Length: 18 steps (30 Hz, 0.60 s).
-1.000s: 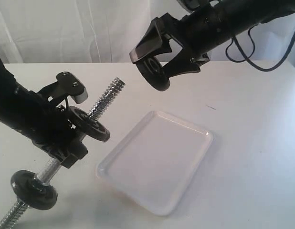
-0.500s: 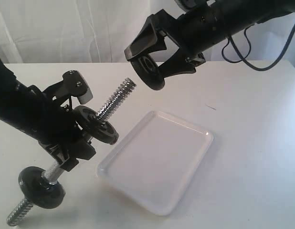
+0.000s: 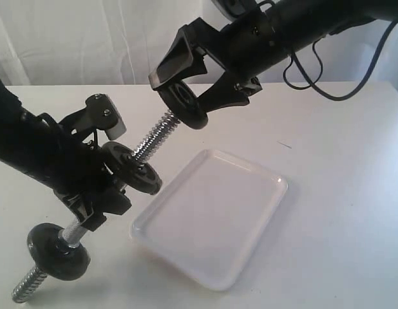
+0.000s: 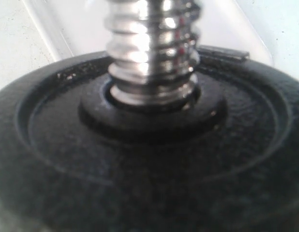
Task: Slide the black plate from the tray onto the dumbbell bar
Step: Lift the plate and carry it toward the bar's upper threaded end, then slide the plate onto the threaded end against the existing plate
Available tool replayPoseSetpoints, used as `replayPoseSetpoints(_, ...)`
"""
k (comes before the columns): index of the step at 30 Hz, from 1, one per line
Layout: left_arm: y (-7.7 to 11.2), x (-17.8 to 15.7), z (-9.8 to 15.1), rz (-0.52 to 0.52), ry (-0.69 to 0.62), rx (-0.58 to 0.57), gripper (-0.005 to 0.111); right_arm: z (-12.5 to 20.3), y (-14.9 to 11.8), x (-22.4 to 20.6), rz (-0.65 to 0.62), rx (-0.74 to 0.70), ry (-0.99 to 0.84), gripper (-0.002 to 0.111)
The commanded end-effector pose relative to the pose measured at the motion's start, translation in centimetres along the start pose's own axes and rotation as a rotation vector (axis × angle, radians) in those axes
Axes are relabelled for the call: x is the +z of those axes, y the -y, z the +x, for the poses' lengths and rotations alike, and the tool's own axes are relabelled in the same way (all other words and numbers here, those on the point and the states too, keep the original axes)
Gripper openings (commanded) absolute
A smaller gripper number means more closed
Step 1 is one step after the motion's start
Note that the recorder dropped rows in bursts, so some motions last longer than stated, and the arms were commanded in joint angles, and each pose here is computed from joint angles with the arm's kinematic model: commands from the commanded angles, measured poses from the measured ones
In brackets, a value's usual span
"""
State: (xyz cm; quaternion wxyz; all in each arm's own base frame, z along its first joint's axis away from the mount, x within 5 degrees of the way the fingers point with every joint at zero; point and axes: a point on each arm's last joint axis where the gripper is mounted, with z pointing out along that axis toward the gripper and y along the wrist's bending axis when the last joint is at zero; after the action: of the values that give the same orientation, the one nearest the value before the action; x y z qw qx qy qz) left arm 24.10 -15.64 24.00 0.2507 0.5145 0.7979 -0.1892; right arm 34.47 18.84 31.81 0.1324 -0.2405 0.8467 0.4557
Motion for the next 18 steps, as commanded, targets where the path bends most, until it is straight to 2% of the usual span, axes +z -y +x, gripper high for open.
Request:
replayPoseSetpoints(1,0.35,-1.96,-1.87,-0.026,0.141,-0.048,0.000,-0.28,-1.52,-0.21,-0.045,0.007,0.023,0.000)
replayPoseSetpoints(18,0.52,-2.37,-2.02,-0.030,0.156,-0.043,0.000,-0.12,-0.68,0.25,-0.016,0.009,-0.003,0.000)
